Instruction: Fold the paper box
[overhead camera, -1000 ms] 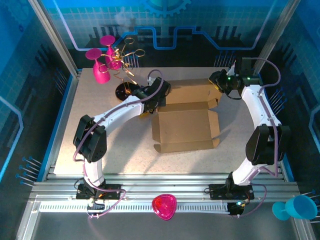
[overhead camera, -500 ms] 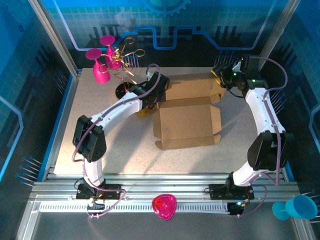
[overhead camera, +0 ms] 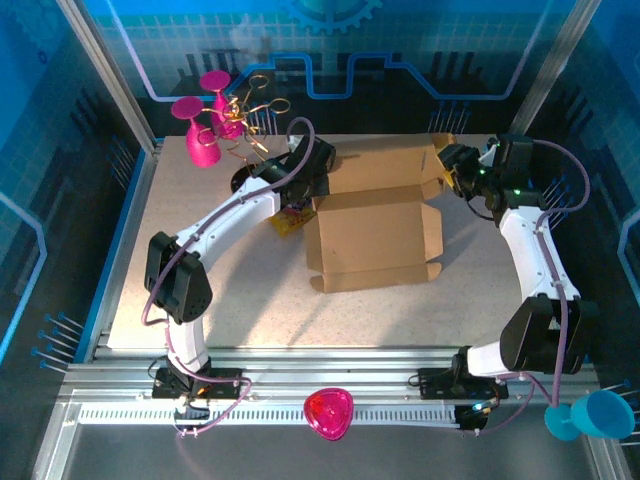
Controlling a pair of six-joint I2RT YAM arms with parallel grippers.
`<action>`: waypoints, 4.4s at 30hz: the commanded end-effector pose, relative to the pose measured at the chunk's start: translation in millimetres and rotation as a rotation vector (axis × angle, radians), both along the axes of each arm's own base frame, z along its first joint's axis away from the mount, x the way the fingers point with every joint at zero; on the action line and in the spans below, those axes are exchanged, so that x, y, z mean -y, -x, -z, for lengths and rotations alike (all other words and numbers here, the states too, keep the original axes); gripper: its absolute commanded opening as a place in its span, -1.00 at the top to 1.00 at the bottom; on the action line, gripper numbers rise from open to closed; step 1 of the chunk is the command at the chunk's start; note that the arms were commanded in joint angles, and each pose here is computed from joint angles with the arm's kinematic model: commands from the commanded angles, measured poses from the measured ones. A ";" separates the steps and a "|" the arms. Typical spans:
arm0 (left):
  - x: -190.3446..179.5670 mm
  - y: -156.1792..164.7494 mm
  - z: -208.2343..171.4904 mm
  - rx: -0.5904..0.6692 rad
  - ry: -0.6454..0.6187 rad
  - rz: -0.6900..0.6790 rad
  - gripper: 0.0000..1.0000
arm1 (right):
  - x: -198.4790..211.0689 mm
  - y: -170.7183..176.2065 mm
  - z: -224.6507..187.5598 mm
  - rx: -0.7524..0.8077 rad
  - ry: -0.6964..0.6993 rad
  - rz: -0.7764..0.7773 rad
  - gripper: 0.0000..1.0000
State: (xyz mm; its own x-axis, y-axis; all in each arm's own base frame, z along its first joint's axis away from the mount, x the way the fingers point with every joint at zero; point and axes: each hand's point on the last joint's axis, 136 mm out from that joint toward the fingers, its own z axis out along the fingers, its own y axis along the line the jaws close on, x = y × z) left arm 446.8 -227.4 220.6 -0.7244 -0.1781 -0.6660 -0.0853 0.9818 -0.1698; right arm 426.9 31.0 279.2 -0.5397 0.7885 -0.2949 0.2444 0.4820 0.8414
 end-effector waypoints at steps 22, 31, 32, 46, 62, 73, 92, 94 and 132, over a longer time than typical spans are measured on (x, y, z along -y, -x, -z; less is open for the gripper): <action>3.5 -2.9 -40.1 0.023 0.074 0.021 1.00 | 47.6 21.7 48.3 -0.136 0.128 0.122 0.31; 2.4 -2.0 -42.1 0.009 0.094 0.016 1.00 | 51.2 10.5 30.8 -0.089 0.057 0.118 0.46; 0.7 -3.3 -42.2 0.008 0.093 0.010 1.00 | 48.3 14.4 28.3 -0.079 0.056 0.118 0.50; 3.3 -11.8 -42.9 0.002 0.097 0.027 1.00 | -25.5 17.3 5.6 0.115 -0.023 0.058 0.63; 0.5 -9.8 -45.7 0.003 0.091 0.030 1.00 | 29.5 -33.1 33.7 0.063 0.007 0.097 0.38; 0.8 -10.1 -44.8 -0.002 0.092 0.027 1.00 | 22.7 -44.5 50.2 0.042 0.001 0.054 0.23; 1.5 -10.9 -42.4 -0.010 0.103 0.018 1.00 | -33.8 -25.4 9.0 0.094 -0.060 -0.041 0.19; 1.3 -10.4 -43.4 -0.009 0.106 0.017 1.00 | -36.8 -24.3 14.7 0.079 -0.056 -0.049 0.16; -9.0 -12.1 -31.8 -0.082 0.115 0.079 1.00 | 21.9 27.4 -91.5 0.366 0.534 -0.099 -0.07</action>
